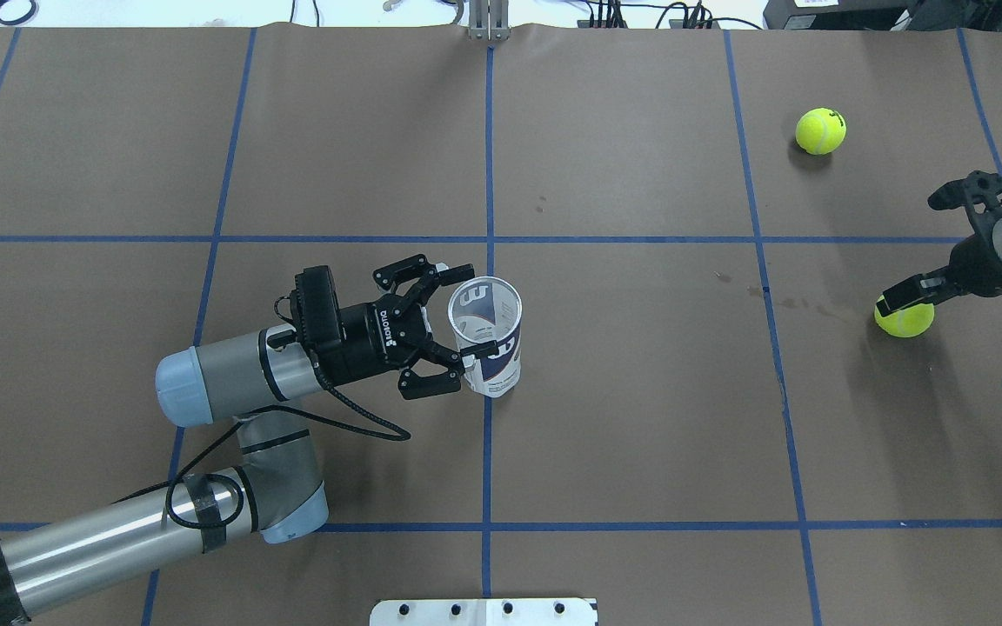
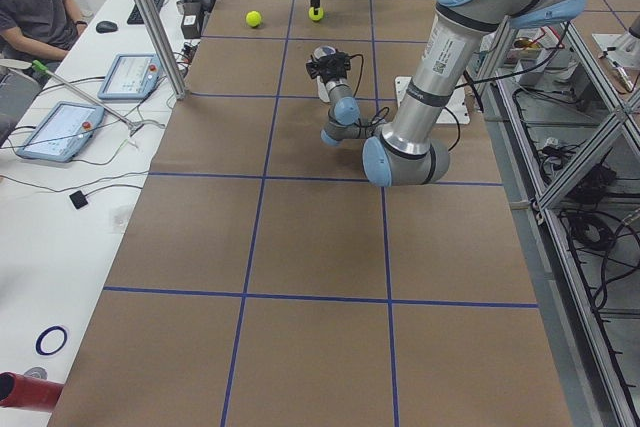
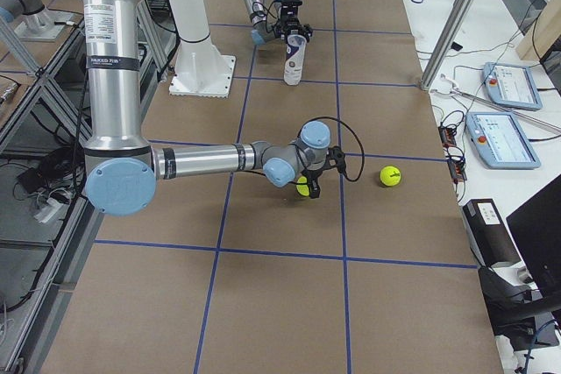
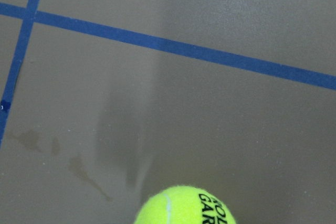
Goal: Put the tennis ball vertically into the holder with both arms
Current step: 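Reach the right gripper to the nearer yellow tennis ball and grasp it, then carry the ball with the right gripper over the can's opening, then release the ball into the can and raise the right gripper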
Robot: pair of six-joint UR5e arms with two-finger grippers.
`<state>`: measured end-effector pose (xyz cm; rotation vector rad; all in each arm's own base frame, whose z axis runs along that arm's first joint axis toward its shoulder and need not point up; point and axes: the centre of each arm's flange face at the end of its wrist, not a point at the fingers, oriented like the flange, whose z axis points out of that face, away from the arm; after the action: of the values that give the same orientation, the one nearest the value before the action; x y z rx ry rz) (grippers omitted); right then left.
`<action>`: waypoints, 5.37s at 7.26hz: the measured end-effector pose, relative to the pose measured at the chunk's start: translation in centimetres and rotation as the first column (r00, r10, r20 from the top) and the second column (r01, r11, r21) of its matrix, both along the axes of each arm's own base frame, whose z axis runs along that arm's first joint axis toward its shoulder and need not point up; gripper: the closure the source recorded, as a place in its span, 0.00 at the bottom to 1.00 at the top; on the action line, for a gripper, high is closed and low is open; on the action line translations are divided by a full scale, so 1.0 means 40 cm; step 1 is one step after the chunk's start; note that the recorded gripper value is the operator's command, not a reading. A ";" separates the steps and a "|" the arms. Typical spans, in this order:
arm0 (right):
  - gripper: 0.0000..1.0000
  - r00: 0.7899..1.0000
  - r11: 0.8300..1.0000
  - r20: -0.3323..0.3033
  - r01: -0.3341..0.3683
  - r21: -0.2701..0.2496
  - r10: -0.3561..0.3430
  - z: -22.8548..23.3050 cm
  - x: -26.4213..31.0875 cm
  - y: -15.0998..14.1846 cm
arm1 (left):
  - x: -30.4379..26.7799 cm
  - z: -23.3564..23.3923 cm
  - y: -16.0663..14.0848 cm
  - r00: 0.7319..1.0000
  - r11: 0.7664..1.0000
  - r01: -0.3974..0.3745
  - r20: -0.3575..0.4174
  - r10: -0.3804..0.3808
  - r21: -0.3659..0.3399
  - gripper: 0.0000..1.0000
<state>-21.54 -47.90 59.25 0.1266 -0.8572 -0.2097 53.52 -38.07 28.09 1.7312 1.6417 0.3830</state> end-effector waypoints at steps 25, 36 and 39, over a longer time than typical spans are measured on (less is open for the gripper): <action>1.00 0.973 0.965 0.158 -0.127 -0.228 0.165 -1.319 -0.561 0.152 | 0.002 -0.008 0.023 1.000 1.000 -0.018 -0.010 0.018 -0.002 0.00; 0.08 0.976 0.967 0.145 -0.126 -0.220 0.160 -1.311 -0.586 0.169 | 0.002 -0.007 0.023 1.000 1.000 -0.018 -0.010 0.018 -0.003 0.00; 0.04 0.972 0.958 0.095 -0.192 -0.215 0.216 -1.185 -0.477 0.085 | 0.002 -0.007 0.023 1.000 1.000 -0.018 -0.009 0.018 -0.003 0.00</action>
<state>-40.63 -44.50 11.83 0.0349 -0.9710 0.0815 53.60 -37.16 27.83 1.7197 1.6644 0.3816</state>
